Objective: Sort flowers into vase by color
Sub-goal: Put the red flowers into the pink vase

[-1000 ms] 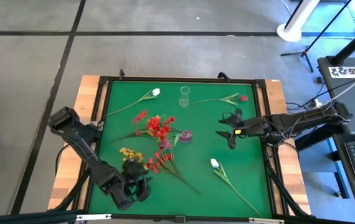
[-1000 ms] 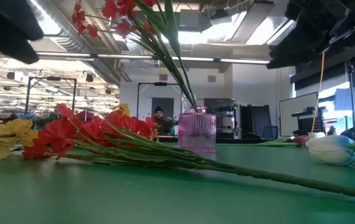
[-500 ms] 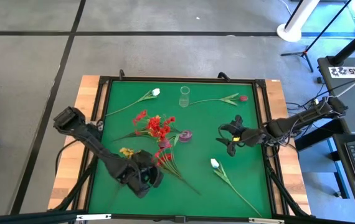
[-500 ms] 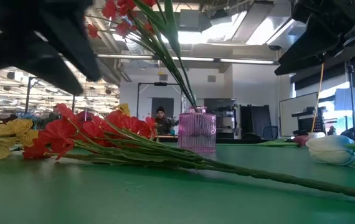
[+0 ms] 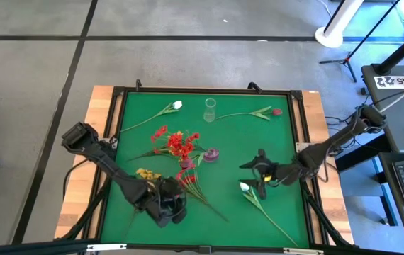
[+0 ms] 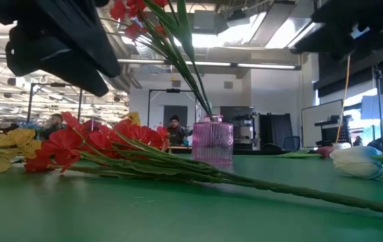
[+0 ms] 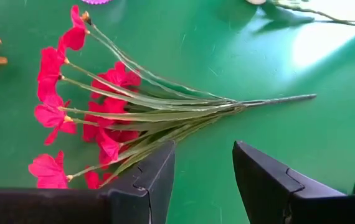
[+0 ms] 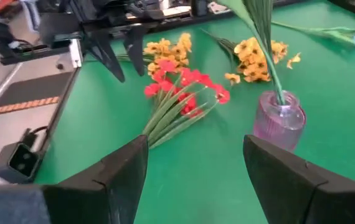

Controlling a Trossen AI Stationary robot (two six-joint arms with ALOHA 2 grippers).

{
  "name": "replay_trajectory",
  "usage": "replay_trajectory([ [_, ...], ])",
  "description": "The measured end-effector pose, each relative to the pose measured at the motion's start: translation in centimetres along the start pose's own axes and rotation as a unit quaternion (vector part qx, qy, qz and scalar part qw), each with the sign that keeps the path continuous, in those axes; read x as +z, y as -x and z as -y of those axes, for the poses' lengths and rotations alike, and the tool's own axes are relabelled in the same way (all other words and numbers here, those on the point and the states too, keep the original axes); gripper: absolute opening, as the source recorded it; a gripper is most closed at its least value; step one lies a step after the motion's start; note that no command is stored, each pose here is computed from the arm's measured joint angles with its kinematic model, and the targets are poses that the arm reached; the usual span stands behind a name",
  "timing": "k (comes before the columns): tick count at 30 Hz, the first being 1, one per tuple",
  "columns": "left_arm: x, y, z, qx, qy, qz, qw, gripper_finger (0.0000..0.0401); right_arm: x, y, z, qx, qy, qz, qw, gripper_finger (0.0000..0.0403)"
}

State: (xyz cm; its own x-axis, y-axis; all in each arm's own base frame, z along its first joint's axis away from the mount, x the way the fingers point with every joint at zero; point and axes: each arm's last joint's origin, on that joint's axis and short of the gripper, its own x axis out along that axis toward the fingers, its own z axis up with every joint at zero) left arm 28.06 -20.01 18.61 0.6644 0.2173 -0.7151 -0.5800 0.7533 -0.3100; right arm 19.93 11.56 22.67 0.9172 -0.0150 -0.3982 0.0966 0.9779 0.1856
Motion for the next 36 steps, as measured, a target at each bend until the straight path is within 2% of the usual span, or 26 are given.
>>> replay_trajectory([
  [7, 1.2, 1.9, -0.6, 0.011, -0.012, 0.020, 1.000, 0.0156, 0.1, -4.5, -3.2, -0.030, 0.003, -0.032, 0.999, 0.0262],
  [15, 2.1, 7.2, -2.0, 0.018, -0.019, 0.102, 0.994, 0.0156, -1.0, -10.6, -7.0, -0.053, -0.005, -0.071, 0.996, 0.0262],
  [20, 2.2, 10.0, -2.1, -0.005, -0.019, 0.177, 0.984, 0.0156, -2.4, -13.5, -8.2, -0.077, -0.005, -0.099, 0.992, 0.0262],
  [27, 1.9, 10.5, -2.0, -0.013, -0.020, 0.195, 0.981, 0.0156, -5.0, -16.8, -7.7, -0.103, -0.032, -0.131, 0.986, 0.0262],
  [30, 1.9, 10.5, -2.0, -0.013, -0.018, 0.198, 0.980, 0.0156, -5.8, -18.0, -7.6, -0.096, -0.050, -0.140, 0.984, 0.0262],
  [36, 2.0, 10.4, -1.9, -0.013, -0.014, 0.201, 0.979, 0.0156, -6.5, -19.1, -8.1, -0.090, -0.048, -0.153, 0.983, 0.0262],
])
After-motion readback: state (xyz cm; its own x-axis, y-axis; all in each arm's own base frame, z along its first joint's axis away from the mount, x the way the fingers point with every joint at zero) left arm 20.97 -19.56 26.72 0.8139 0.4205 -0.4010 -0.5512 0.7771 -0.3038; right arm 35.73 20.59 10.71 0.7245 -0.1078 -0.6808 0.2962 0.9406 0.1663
